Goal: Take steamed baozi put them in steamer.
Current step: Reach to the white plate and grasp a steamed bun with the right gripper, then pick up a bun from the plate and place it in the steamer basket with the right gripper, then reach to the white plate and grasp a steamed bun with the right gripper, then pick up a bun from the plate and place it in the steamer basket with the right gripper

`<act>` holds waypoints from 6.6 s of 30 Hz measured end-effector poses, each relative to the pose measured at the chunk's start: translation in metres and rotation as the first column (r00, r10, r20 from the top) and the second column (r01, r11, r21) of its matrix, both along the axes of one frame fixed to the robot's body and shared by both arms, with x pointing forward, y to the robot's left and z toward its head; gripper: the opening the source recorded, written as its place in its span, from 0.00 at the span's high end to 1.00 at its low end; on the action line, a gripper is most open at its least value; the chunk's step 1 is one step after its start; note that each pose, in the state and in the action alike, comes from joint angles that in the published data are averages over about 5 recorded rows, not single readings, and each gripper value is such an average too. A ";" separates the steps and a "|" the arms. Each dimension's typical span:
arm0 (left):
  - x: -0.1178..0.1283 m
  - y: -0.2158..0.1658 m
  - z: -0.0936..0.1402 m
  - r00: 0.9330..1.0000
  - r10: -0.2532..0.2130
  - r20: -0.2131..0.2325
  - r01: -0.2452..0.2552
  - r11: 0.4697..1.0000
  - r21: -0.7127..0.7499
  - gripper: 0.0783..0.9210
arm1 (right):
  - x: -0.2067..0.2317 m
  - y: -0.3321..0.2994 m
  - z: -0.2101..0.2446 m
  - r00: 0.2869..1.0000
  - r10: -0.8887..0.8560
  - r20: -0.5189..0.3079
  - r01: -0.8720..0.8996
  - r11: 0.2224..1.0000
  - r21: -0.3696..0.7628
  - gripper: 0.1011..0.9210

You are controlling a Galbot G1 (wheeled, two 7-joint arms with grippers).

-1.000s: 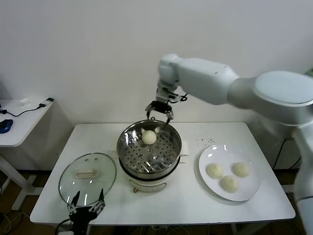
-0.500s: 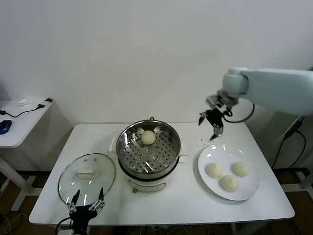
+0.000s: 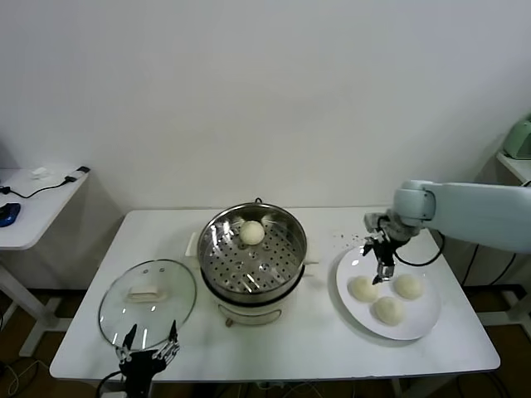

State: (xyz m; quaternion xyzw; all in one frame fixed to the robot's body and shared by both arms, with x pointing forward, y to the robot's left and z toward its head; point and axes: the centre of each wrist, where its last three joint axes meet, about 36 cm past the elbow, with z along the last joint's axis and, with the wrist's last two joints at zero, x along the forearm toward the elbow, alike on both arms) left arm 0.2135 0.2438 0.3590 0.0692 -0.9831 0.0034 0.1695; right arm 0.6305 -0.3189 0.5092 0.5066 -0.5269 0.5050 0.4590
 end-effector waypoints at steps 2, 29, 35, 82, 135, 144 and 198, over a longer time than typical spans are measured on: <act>-0.001 0.000 -0.001 1.000 0.003 -0.003 -0.003 1.000 0.001 0.12 | -0.001 0.000 -0.011 1.000 -0.009 -0.002 0.009 1.000 -0.005 0.12; -0.004 -0.004 0.002 1.000 0.011 -0.006 -0.011 1.000 -0.005 0.12 | 0.000 0.005 -0.009 1.000 -0.011 0.024 0.010 1.000 0.018 0.46; -0.004 -0.005 0.005 1.000 0.008 -0.003 -0.008 1.000 -0.005 0.12 | 0.024 0.018 0.073 0.997 0.014 0.078 -0.017 0.999 0.039 0.46; -0.006 -0.012 0.012 1.000 -0.017 0.003 0.017 1.000 -0.014 0.12 | -0.004 0.366 0.077 0.968 0.152 0.201 -0.183 0.972 0.146 0.45; -0.008 -0.021 0.010 1.000 -0.027 -0.014 0.027 1.000 -0.008 0.12 | -0.071 -0.057 -0.010 0.998 -0.043 -0.037 0.043 0.999 0.000 0.12; -0.010 -0.021 0.010 0.999 -0.027 -0.021 0.027 1.000 -0.004 0.12 | -0.073 -0.057 -0.041 0.997 -0.073 -0.023 0.073 0.997 0.001 0.12; -0.011 -0.024 0.012 0.999 -0.049 -0.012 0.049 0.999 0.010 0.12 | -0.025 0.308 0.134 0.202 0.977 0.065 -0.978 0.205 -0.040 0.36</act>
